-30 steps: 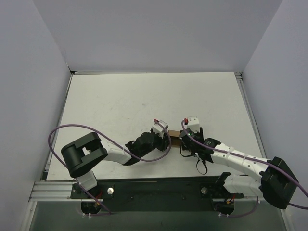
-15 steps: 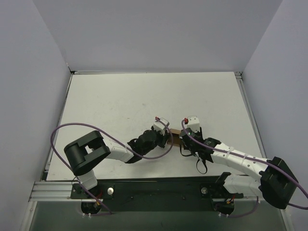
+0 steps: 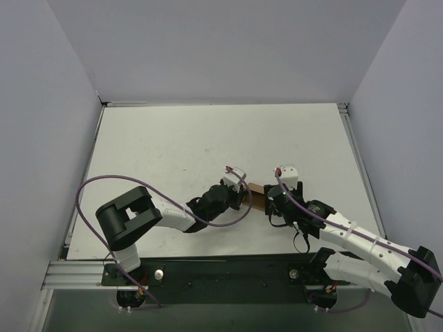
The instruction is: Fold the paper box
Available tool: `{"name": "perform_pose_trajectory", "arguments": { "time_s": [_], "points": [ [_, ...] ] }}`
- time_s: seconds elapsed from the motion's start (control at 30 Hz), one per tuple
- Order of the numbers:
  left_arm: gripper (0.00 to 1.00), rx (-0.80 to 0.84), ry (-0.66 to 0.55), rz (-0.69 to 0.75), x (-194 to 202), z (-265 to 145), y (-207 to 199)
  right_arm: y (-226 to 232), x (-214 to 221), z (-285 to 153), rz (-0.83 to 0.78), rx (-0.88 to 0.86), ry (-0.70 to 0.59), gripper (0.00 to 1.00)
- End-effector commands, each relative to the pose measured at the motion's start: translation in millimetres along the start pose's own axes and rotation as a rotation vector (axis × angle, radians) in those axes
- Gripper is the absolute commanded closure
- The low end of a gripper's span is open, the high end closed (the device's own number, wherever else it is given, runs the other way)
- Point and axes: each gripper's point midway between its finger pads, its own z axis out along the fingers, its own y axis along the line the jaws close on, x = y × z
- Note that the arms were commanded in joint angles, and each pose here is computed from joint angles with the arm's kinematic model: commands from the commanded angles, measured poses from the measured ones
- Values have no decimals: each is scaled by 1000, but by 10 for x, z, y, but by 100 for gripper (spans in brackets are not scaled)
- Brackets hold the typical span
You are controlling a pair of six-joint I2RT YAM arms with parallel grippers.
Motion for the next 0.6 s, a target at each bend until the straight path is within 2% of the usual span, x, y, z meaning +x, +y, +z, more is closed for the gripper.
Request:
{"name": "perform_pose_trajectory", "arguments": {
  "time_s": [0.0, 0.13, 0.5, 0.57],
  "points": [
    [78, 13, -44, -12, -163, 92, -53, -93, -62, -107, -3, 24, 17, 34],
    [78, 20, -46, -15, -162, 114, -71, -179, -34, -37, -10, 66, 43, 33],
    [61, 45, -53, -27, -143, 171, -82, -236, -102, 148, -75, 94, 72, 37],
    [60, 48, -59, -26, -163, 187, -83, -229, -119, 162, -84, 92, 70, 38]
  ]
}}
